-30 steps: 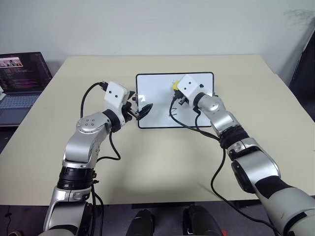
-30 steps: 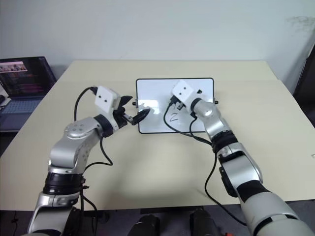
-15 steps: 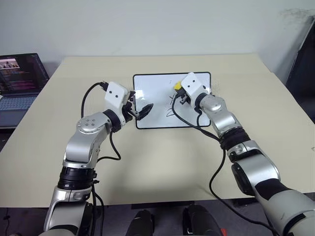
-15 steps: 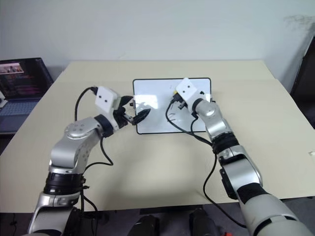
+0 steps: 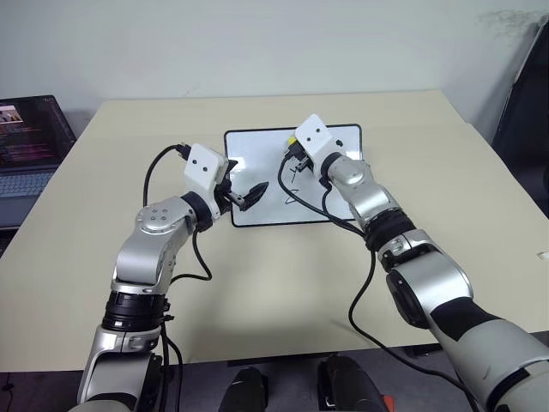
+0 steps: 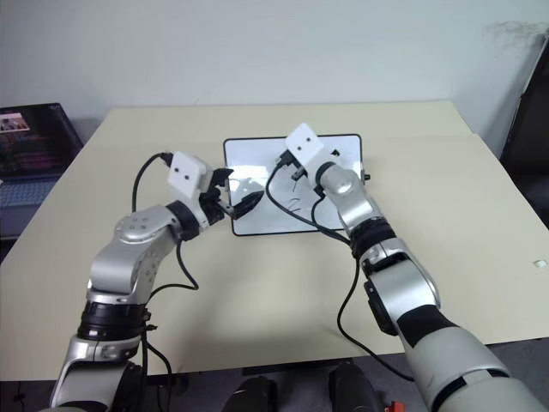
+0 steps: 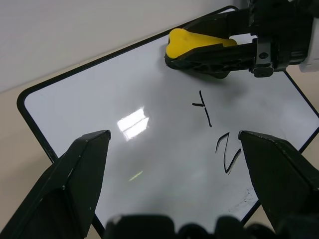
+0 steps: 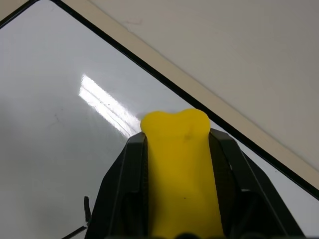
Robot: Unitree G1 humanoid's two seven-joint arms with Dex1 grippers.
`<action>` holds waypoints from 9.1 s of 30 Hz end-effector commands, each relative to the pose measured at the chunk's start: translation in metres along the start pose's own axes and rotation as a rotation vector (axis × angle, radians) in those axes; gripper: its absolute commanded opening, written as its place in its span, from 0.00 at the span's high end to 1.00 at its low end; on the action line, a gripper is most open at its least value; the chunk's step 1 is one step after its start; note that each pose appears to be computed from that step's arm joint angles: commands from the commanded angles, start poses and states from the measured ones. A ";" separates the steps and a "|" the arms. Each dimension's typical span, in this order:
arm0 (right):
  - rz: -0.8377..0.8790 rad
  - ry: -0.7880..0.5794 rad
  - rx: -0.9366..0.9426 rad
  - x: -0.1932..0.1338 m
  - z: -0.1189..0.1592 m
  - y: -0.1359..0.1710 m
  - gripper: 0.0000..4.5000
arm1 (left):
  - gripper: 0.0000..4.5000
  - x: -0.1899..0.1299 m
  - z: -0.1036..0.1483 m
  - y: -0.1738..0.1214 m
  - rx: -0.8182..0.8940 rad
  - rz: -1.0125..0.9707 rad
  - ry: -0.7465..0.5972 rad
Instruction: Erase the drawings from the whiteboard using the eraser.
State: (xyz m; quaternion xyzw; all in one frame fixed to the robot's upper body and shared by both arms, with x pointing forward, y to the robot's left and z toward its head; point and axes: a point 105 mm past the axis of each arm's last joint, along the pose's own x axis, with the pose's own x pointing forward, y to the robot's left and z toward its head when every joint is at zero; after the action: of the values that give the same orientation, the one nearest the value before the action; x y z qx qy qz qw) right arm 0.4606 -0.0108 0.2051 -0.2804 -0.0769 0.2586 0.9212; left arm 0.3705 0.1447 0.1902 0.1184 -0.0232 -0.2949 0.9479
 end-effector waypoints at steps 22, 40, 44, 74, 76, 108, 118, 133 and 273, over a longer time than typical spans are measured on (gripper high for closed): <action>-0.045 -0.017 -0.001 -0.005 -0.003 -0.014 0.71 | 0.00 -0.002 0.010 0.001 0.025 0.007 -0.045; 0.291 -0.228 0.303 -0.123 0.007 0.011 0.71 | 0.00 -0.027 -0.004 0.027 -0.007 0.046 0.029; 0.235 -0.127 0.183 -0.144 -0.025 0.008 0.71 | 0.00 -0.029 -0.006 0.030 0.005 0.054 0.038; -0.011 -0.255 -0.060 -0.055 0.000 -0.005 0.71 | 0.00 -0.038 -0.025 0.033 -0.004 0.084 0.096; -0.051 -0.250 -0.064 -0.044 0.003 -0.013 0.71 | 0.00 -0.039 -0.028 0.032 0.002 0.084 0.104; 0.045 -0.061 -0.295 -0.027 -0.033 0.007 0.71 | 0.00 -0.033 -0.028 0.017 -0.003 0.045 0.094; -0.001 -0.084 -0.194 -0.016 -0.008 0.002 0.71 | 0.00 -0.032 -0.030 0.014 -0.008 0.040 0.092; 0.145 0.063 -0.261 -0.027 -0.058 0.034 0.71 | 0.00 -0.031 -0.031 0.013 -0.016 0.037 0.089; -0.044 -0.099 -0.311 -0.060 -0.075 0.044 0.71 | 0.00 -0.057 -0.065 -0.008 -0.009 -0.163 0.185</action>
State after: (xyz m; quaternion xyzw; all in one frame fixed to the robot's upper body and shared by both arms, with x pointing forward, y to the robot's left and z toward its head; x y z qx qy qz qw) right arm 0.4115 -0.0414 0.1251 -0.4045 -0.1847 0.2400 0.8629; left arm 0.3285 0.1904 0.1139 0.1369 0.1009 -0.3494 0.9214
